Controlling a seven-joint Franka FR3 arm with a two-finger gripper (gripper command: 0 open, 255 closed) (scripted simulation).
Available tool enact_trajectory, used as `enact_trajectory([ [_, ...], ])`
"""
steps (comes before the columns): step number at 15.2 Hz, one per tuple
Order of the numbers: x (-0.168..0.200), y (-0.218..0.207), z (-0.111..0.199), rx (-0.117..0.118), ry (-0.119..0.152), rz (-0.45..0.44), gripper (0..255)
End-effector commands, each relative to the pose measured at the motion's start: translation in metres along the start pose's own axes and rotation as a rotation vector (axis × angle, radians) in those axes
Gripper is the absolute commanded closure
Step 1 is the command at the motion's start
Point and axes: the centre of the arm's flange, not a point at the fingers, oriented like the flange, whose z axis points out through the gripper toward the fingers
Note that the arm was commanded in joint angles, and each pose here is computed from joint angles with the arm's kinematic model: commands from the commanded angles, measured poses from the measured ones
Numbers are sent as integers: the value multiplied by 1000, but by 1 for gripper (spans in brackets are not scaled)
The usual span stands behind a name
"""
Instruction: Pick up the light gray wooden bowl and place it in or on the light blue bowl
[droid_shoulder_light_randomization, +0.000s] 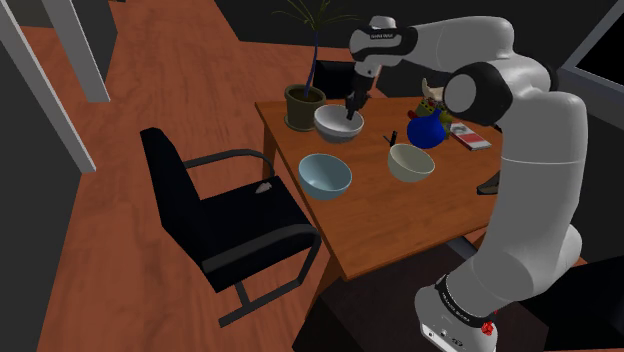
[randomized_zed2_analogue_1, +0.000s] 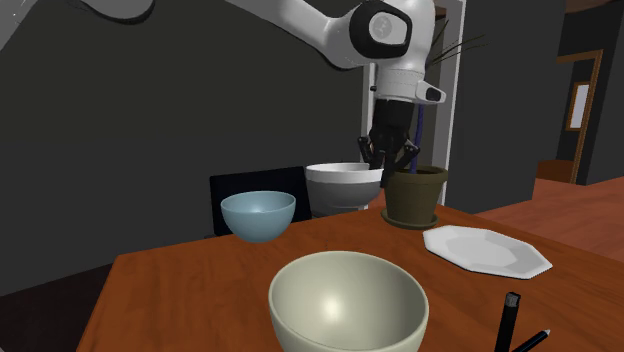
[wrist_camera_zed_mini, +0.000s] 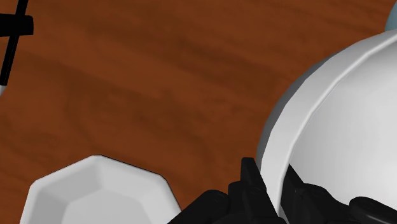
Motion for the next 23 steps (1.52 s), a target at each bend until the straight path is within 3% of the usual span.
enact_trajectory([
  [1,-2,-2,-11,0,0,0,255],
  [11,-5,-7,-61,0,0,0,255],
  [23,-96,-137,-57,0,0,0,255],
])
